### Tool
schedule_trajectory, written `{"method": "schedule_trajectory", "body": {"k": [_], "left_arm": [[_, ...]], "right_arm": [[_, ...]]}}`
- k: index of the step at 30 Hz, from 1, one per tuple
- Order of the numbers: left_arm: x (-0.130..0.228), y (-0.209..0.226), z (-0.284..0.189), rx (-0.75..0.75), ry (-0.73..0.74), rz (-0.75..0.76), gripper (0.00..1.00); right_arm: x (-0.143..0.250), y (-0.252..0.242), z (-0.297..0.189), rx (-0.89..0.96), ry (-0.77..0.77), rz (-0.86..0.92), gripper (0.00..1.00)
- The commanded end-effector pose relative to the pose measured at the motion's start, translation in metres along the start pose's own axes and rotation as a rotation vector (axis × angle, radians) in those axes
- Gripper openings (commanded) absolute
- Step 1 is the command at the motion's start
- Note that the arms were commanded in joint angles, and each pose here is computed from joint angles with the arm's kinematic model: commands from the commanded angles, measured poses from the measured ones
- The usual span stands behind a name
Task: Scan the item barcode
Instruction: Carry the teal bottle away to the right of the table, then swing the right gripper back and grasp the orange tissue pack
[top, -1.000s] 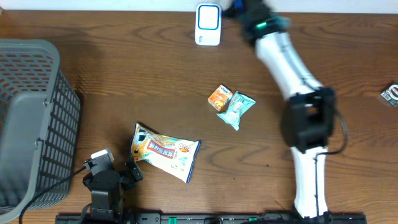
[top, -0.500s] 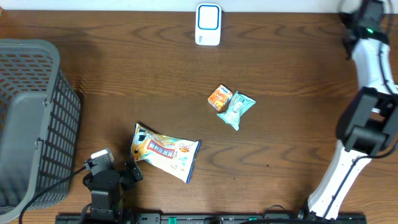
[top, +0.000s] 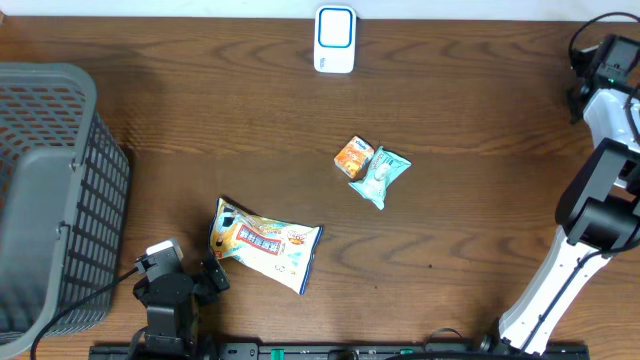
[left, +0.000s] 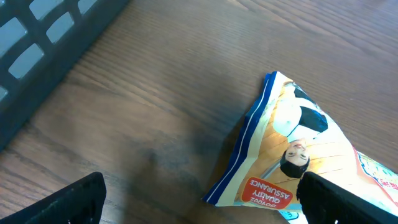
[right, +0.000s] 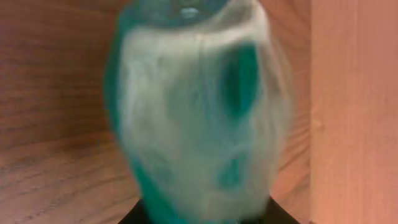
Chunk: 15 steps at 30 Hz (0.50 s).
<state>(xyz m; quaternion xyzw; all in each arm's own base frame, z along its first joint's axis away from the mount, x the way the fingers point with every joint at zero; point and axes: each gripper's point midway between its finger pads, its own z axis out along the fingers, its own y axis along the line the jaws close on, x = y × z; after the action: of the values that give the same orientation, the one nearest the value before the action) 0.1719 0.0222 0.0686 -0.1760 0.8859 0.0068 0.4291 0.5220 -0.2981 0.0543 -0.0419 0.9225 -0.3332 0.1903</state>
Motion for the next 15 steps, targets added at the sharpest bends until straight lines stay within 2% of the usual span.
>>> {"method": "schedule_trajectory", "body": {"k": [1, 4, 5, 7, 9, 12, 13, 15], "left_arm": [[0.015, 0.008, -0.001, -0.033, 0.058, 0.038, 0.98], [0.015, 0.008, -0.001, -0.033, 0.058, 0.038, 0.98], [0.015, 0.008, -0.001, -0.033, 0.058, 0.038, 0.98], [0.015, 0.008, -0.001, -0.033, 0.058, 0.038, 0.98], [0.015, 0.008, -0.001, -0.033, 0.058, 0.038, 0.98], [0.015, 0.008, -0.001, -0.033, 0.058, 0.038, 0.98], [0.015, 0.008, -0.001, -0.033, 0.058, 0.038, 0.98], [0.015, 0.008, -0.001, -0.033, 0.058, 0.038, 0.98]], "right_arm": [[0.011, -0.018, 0.004, 0.069, 0.038, 0.088, 0.04], [0.024, -0.044, 0.004, 0.182, 0.088, 0.115, 0.06], [0.027, -0.05, 0.004, 0.204, 0.098, 0.122, 0.1], [0.033, -0.058, 0.003, 0.241, 0.124, 0.129, 0.4], [0.032, -0.059, 0.001, 0.254, 0.13, 0.127, 0.76], [0.024, -0.056, -0.007, 0.273, 0.122, 0.129, 0.96], [0.018, -0.056, -0.013, 0.283, 0.108, 0.163, 0.99], [0.005, -0.049, -0.026, 0.276, 0.074, 0.239, 0.99]]}}
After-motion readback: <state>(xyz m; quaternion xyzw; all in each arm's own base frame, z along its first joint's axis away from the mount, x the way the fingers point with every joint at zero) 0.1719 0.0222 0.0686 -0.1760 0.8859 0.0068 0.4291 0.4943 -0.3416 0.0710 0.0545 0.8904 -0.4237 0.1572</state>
